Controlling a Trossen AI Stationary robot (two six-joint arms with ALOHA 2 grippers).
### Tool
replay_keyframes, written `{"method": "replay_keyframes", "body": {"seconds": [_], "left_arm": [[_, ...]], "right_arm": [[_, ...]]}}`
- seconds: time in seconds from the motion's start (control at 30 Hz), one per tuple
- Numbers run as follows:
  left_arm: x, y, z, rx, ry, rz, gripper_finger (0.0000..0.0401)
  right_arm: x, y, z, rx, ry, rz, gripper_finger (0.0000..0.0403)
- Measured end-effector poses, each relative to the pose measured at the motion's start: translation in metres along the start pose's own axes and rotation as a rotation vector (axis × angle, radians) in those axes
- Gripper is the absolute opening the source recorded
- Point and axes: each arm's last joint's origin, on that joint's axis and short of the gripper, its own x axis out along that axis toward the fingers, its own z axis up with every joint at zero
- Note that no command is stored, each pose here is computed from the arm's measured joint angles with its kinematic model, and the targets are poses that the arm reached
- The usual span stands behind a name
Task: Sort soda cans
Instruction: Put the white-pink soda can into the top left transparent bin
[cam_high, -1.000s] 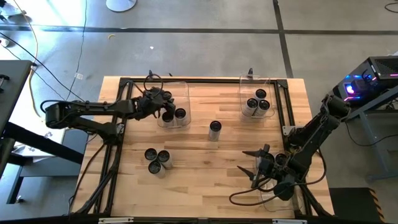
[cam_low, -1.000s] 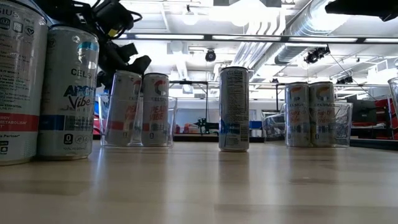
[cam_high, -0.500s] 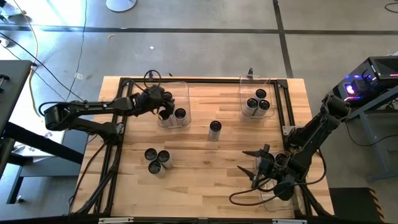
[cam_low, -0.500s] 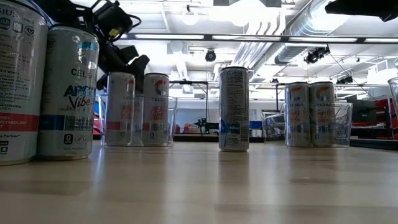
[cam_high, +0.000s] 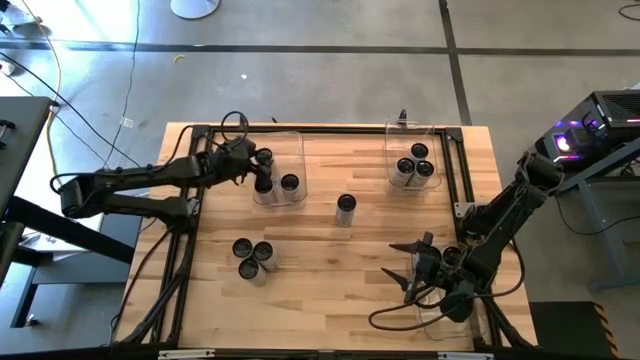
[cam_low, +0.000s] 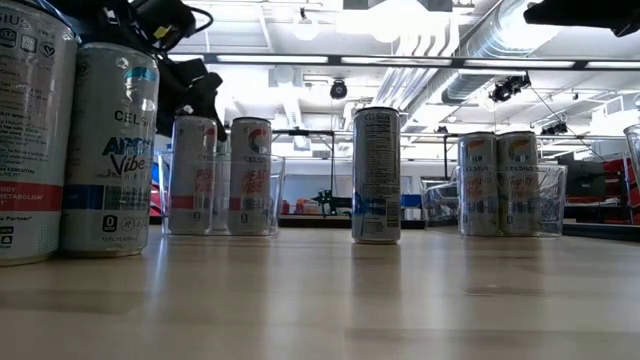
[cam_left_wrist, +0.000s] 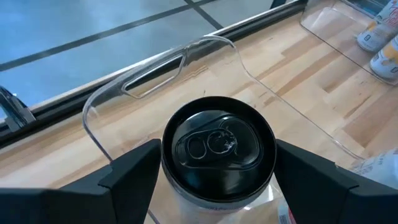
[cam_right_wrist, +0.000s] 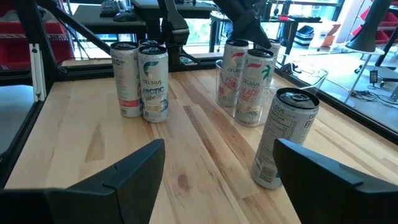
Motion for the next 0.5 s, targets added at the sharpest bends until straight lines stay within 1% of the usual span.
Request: {"method": "replay_keyframes", "body": {"seconds": [0.2, 0.33, 0.43, 0.5], "left_arm": [[0.0, 0.0, 0.0, 0.011, -0.002, 0.002, 0.0289], [-0.001, -0.003, -0.001, 0.001, 0.0, -0.016, 0.027], [-0.005, -0.008, -0.004, 0.01, 0.012, -0.051, 0.0252], [-0.007, -0.011, -0.005, 0.003, 0.018, -0.066, 0.0248]], "right_arm": [[0.0, 0.0, 0.0, -0.001, 0.0, 0.0, 0.0295], [0.0, 0.0, 0.0, 0.0, -0.001, -0.001, 0.0295], [0.0, 0.0, 0.0, -0.001, -0.001, -0.002, 0.0295], [0.0, 0.0, 0.0, -0.001, -0.001, -0.002, 0.0295]]}}
